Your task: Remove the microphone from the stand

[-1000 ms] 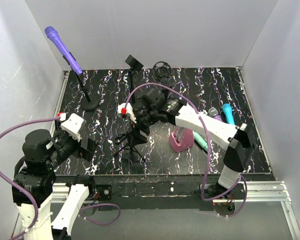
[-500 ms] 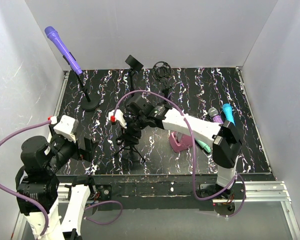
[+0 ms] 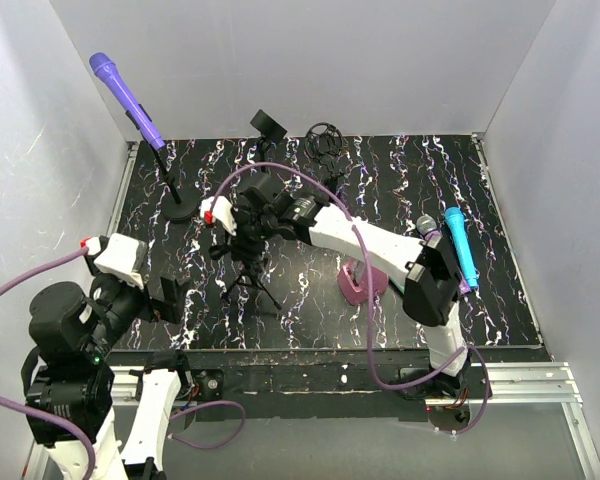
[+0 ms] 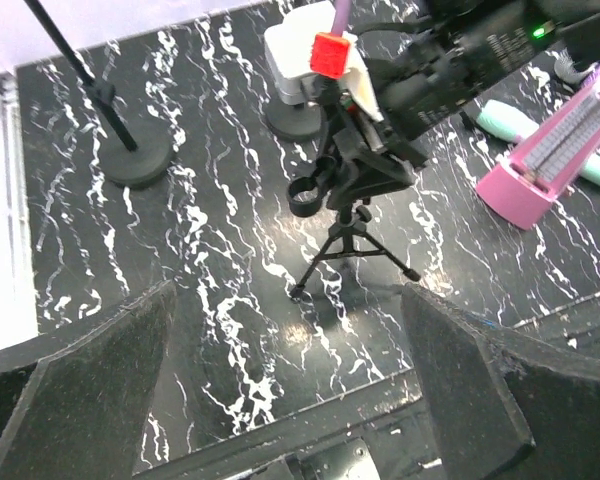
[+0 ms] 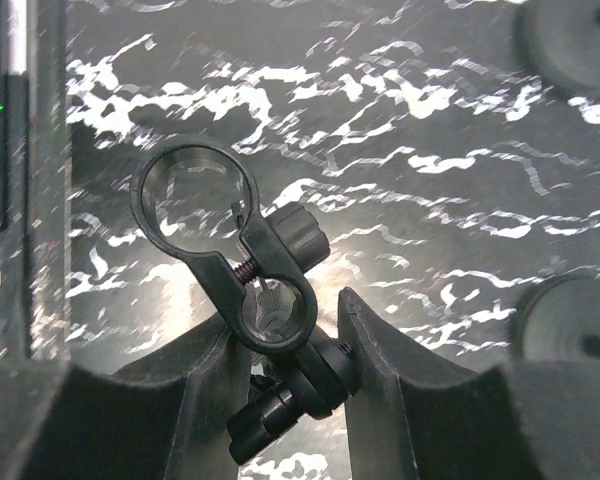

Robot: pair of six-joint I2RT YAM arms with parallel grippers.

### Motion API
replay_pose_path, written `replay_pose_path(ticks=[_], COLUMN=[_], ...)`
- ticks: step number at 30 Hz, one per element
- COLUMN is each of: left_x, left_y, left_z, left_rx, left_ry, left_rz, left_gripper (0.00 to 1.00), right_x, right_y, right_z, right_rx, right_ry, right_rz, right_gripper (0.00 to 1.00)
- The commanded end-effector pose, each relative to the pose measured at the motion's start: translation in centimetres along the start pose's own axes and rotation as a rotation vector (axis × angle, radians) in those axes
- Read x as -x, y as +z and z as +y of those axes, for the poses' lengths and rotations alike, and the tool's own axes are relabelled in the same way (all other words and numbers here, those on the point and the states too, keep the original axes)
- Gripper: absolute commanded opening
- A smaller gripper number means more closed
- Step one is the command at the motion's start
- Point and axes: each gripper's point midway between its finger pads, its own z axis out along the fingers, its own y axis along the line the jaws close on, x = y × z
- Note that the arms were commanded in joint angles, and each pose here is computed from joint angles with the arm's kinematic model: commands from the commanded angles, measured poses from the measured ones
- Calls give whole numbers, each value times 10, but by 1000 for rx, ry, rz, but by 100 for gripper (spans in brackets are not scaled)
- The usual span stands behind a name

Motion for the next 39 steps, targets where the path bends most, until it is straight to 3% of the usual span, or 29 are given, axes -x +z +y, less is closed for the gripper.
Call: replay_pose_path(ticks=[1, 8, 13, 15, 19, 22, 24, 31, 39], left_x=[17, 15, 19, 21, 28, 42, 53, 90, 114], left_y=[-11, -23, -28, -29, -32, -27, -18, 17, 77], left_z=[11, 22, 25, 28, 47, 67, 74, 103, 129], left_rx=[80, 166, 189, 208, 323, 418, 431, 495, 463], left_ry=[1, 11, 6, -3, -49, -82, -105, -237, -258], left_rz=[-27, 2, 21, 26, 4, -53, -94, -207, -196], left_gripper=[95, 95, 95, 95, 98, 98, 98, 98, 98], right_x=[59, 95, 108, 110, 109, 118, 124, 127, 115], right_y=[-7, -4, 6, 12, 15, -1, -16, -94, -153], right_z=[-63, -125, -154, -164, -180, -169, -154, -97, -1], right_rx=[-173, -349, -415, -447, -489, -459, -424, -300, 35], right_ry=[-51, -100, -125, -130, -102, -95, -107, -142, -154], right_rz=[-175, -308, -384, -400, -408, -421, -422, -408, -257], right_gripper=[27, 24, 29, 37, 70, 82, 84, 86, 85])
